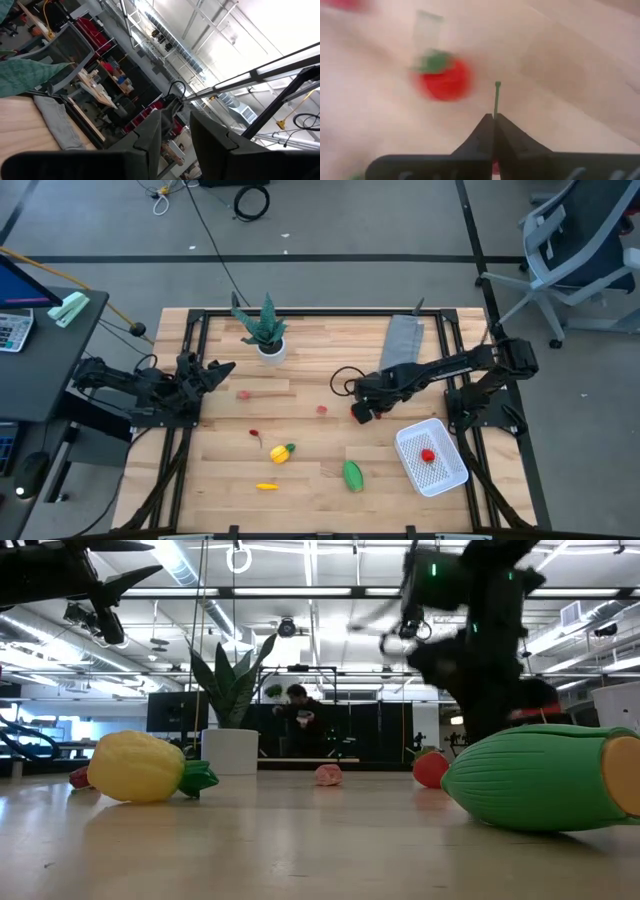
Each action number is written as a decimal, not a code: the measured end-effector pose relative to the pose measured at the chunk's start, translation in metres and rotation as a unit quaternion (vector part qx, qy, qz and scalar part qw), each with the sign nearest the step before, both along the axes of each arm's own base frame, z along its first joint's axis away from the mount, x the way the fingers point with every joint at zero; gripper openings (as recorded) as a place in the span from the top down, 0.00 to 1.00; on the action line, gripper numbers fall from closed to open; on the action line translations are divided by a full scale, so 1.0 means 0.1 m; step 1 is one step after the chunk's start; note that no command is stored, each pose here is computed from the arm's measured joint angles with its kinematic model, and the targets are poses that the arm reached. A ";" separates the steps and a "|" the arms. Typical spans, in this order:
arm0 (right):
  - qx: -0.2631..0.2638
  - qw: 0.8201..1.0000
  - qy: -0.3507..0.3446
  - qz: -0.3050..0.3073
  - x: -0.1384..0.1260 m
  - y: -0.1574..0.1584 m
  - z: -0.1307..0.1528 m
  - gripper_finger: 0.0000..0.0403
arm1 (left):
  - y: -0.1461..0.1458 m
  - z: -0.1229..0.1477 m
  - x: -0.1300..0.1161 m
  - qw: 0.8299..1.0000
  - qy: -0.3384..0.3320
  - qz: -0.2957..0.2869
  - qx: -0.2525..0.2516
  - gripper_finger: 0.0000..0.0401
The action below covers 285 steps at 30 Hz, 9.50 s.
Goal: Pick and placing Produce into tupperware
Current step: Put the right red cherry into the white basket, then put the red strawberry into the white basket, then put the left pink peach into the white basket
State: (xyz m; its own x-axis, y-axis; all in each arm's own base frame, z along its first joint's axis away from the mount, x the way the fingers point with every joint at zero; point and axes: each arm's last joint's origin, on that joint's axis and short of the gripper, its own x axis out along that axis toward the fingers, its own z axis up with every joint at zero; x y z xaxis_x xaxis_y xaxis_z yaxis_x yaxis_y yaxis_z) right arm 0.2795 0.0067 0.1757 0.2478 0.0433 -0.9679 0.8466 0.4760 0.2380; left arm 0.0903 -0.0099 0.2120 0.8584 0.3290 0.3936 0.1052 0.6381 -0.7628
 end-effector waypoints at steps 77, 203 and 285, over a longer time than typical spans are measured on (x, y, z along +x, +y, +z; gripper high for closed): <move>-0.100 0.983 -0.143 0.051 -0.24 0.05 0.80 0.70 | 0.07 -0.04 0.02 0.999 0.010 0.029 -0.022 0.73; -0.033 0.983 0.076 -0.166 -0.76 1.66 0.25 0.98 | 0.06 -0.15 0.07 0.997 0.073 0.031 -0.004 0.73; -0.181 0.948 -0.197 -0.173 -0.64 0.19 1.31 0.74 | 0.27 -0.21 0.97 0.639 0.732 0.041 -0.235 0.38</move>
